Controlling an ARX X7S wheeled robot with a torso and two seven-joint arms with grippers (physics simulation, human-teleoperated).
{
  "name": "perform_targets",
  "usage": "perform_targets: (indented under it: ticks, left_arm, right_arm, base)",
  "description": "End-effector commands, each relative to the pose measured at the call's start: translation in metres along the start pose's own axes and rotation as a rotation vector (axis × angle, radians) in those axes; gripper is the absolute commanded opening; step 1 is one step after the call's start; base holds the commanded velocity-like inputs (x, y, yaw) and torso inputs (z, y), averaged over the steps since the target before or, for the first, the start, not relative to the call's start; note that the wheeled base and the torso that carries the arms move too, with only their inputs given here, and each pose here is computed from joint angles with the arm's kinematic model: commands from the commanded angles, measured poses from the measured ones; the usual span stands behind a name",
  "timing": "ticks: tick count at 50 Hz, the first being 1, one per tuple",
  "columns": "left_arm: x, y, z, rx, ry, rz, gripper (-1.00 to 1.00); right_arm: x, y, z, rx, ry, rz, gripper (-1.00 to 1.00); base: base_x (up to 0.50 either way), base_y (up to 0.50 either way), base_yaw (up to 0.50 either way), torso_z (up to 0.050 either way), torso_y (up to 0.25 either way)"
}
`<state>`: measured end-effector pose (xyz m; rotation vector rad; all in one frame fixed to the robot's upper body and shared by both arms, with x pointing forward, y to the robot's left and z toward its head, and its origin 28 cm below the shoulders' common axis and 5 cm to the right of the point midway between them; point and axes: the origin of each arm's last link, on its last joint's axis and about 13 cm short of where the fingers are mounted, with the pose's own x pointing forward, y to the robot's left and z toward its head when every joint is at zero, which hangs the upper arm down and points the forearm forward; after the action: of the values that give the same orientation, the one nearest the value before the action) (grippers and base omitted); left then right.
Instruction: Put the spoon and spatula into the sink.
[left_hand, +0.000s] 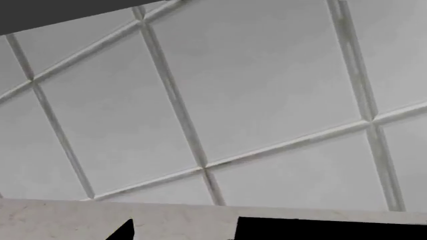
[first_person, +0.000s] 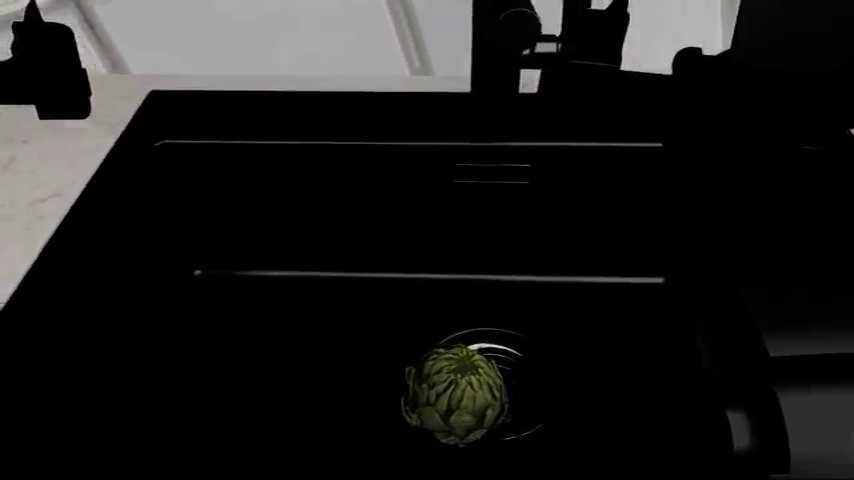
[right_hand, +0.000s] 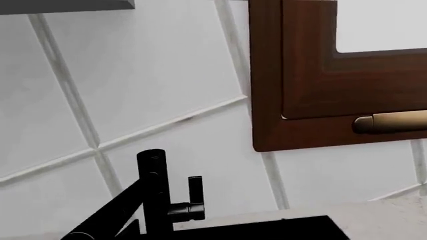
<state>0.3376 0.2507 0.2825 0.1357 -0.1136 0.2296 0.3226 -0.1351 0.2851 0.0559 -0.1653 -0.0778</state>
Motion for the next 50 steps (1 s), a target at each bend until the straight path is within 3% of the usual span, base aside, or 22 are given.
perform_targets:
  ticks: [1, 50]
  left_arm:
    - [0.0005, -0.0008, -0.0004, -0.001, 0.005, -0.003, 1.00]
    - [-0.0003, -0.0049, -0.0013, -0.009, 0.016, -0.019, 1.00]
  right_arm:
    - [-0.0004, -0.0009, -0.0008, 0.009, 0.005, -0.006, 1.00]
    - [-0.0026, -0.0039, -0.0068, 0.046, -0.006, 0.009, 1.00]
  base:
    - [0.21, 0.36, 0.00, 0.000, 0.000]
    - [0.04, 0.04, 0.00, 0.000, 0.000]
